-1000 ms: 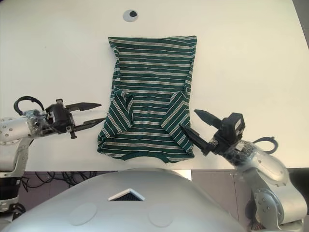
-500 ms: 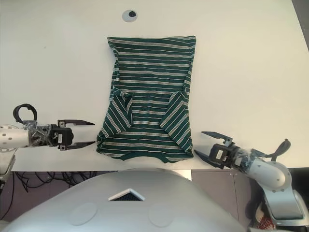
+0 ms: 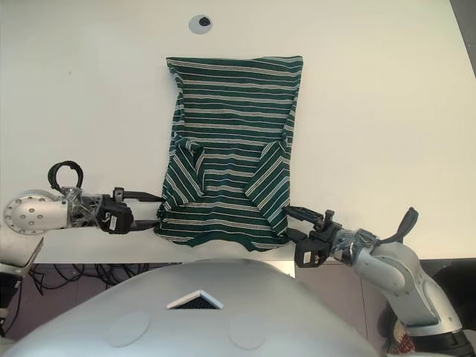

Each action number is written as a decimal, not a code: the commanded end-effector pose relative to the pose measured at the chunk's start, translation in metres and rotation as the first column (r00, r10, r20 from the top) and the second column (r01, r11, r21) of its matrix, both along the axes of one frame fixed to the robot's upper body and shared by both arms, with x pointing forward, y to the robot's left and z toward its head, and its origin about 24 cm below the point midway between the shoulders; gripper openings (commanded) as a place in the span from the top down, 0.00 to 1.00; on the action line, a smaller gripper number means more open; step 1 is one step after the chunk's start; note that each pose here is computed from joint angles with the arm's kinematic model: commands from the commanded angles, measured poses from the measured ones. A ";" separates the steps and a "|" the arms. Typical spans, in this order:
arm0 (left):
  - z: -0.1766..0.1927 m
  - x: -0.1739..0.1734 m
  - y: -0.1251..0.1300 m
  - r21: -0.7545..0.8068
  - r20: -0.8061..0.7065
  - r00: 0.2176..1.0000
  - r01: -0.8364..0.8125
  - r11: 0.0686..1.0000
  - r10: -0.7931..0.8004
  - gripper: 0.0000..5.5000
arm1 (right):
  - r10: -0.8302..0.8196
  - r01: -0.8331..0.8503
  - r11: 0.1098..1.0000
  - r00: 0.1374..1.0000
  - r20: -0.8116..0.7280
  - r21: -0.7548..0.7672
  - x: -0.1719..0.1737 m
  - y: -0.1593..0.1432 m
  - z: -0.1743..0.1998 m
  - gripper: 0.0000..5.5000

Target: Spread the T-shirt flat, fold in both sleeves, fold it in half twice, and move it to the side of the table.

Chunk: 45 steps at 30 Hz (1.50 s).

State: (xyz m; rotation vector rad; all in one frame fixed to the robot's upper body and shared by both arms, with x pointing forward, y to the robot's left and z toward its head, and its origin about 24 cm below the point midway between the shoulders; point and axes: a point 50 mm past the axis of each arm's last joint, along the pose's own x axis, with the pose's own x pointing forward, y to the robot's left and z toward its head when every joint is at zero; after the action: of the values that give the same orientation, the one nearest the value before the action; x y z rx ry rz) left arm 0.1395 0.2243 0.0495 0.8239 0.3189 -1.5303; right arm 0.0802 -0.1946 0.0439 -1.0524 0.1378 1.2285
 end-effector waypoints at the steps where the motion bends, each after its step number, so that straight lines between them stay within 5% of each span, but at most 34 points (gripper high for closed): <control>1: -0.006 -0.006 0.001 0.091 -0.048 0.997 0.066 0.994 -0.062 0.67 | 0.064 -0.086 0.969 0.993 -0.100 -0.232 -0.009 -0.019 -0.018 0.67; 10: -0.004 -0.001 -0.006 0.137 -0.106 0.985 0.148 0.979 -0.134 0.94 | 0.189 -0.216 0.933 0.975 -0.118 -0.288 -0.005 -0.016 -0.022 1.00; 17: 0.005 -0.011 -0.003 0.080 -0.305 0.951 0.082 0.993 -0.054 1.00 | -0.032 0.010 0.996 0.967 -0.254 -0.088 -0.003 -0.018 -0.010 1.00; 23: 0.023 -0.015 0.007 0.017 -0.440 0.898 -0.007 1.000 0.014 1.00 | -0.097 0.177 0.978 0.856 -0.509 0.112 -0.019 -0.016 0.021 1.00; 28: 0.037 -0.014 0.008 -0.065 -0.458 0.889 -0.061 0.996 0.024 1.00 | -0.070 0.258 0.931 0.822 -0.565 0.260 -0.013 -0.008 0.041 1.00; 32: 0.053 0.007 0.000 -0.215 -0.366 0.928 -0.160 0.964 0.072 1.00 | -0.101 0.363 0.812 0.859 -0.502 0.457 0.021 -0.001 0.064 1.00; 39: 0.069 0.058 -0.014 -0.417 -0.302 0.905 -0.408 0.812 0.300 1.00 | -0.165 0.499 0.650 0.829 -0.534 0.573 0.070 0.000 0.077 1.00; 45: 0.052 0.108 -0.010 -0.318 -0.419 0.692 -0.718 0.618 0.588 1.00 | -0.270 0.648 0.546 0.736 -0.620 0.531 0.125 -0.002 0.066 1.00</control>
State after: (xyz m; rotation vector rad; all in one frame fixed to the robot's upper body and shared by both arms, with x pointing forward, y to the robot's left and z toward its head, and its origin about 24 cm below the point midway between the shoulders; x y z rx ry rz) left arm 0.2339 0.2135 0.1055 0.0866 0.3370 -1.0117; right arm 0.1908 -0.1988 0.1124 0.0149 0.2530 0.8891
